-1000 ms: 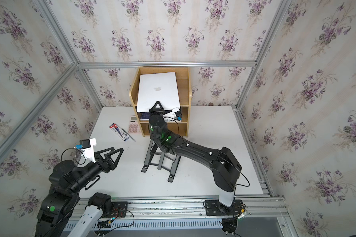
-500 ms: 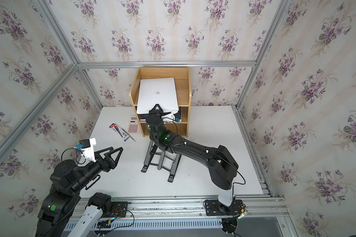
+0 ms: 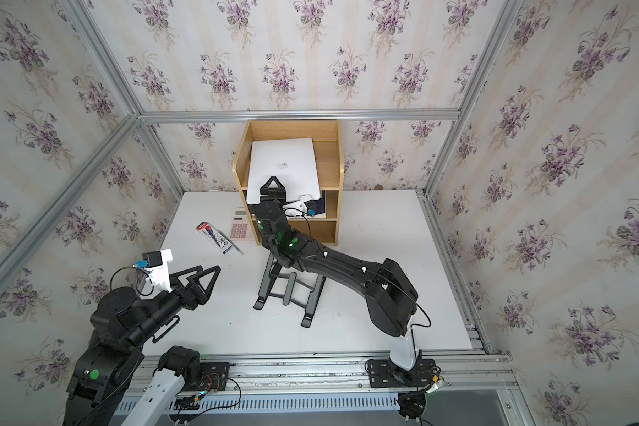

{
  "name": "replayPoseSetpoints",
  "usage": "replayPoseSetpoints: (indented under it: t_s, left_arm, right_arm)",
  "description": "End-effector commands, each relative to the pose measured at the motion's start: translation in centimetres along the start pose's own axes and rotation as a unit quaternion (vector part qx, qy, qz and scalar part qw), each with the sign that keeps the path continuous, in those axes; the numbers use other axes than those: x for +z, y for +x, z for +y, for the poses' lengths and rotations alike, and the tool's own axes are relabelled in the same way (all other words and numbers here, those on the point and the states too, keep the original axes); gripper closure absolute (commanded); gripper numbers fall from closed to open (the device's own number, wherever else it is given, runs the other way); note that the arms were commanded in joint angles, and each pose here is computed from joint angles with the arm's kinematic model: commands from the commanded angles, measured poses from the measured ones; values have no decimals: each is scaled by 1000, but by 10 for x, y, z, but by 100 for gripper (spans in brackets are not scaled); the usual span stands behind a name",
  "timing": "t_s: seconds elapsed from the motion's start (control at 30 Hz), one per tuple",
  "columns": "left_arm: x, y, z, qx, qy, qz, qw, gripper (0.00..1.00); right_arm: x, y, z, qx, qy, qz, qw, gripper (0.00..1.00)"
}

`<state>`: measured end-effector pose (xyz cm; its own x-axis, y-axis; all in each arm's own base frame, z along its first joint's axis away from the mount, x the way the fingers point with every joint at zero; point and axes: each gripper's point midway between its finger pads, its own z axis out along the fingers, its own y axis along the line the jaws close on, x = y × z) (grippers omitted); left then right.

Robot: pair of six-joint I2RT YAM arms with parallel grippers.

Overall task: Close the laptop lid and set it aside
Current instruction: Place the laptop on the shelf, then reset both arms

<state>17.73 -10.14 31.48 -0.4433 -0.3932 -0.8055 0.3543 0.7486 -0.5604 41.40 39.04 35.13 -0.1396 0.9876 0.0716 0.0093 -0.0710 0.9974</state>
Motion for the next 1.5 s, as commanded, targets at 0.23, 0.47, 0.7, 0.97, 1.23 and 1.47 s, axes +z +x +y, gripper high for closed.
replayPoseSetpoints:
  t_s: [0.23,0.47,0.7,0.97,1.23,1.47]
  left_arm:
    - [0,-4,4,10,-16,-5,1000,15]
    - [-1,-6,8,11,-30,-5,999,15]
    - [2,-6,13,8,-45,-3,999,15]
    - [8,-14,14,8,-55,2,998,13]
    - [31,-25,26,20,-92,18,995,9]
    - [62,-25,78,32,-201,18,979,9]
  right_arm:
    - [14,41,-7,-16,10,73,997,13]
    - [19,53,-8,-23,12,92,995,9]
    - [-3,38,1,-64,3,108,992,0]
    - [-62,-4,-4,-141,8,150,979,0]
    - [-141,-82,-9,-308,-7,156,938,0]
    - [-187,-188,-15,-532,38,50,844,0]
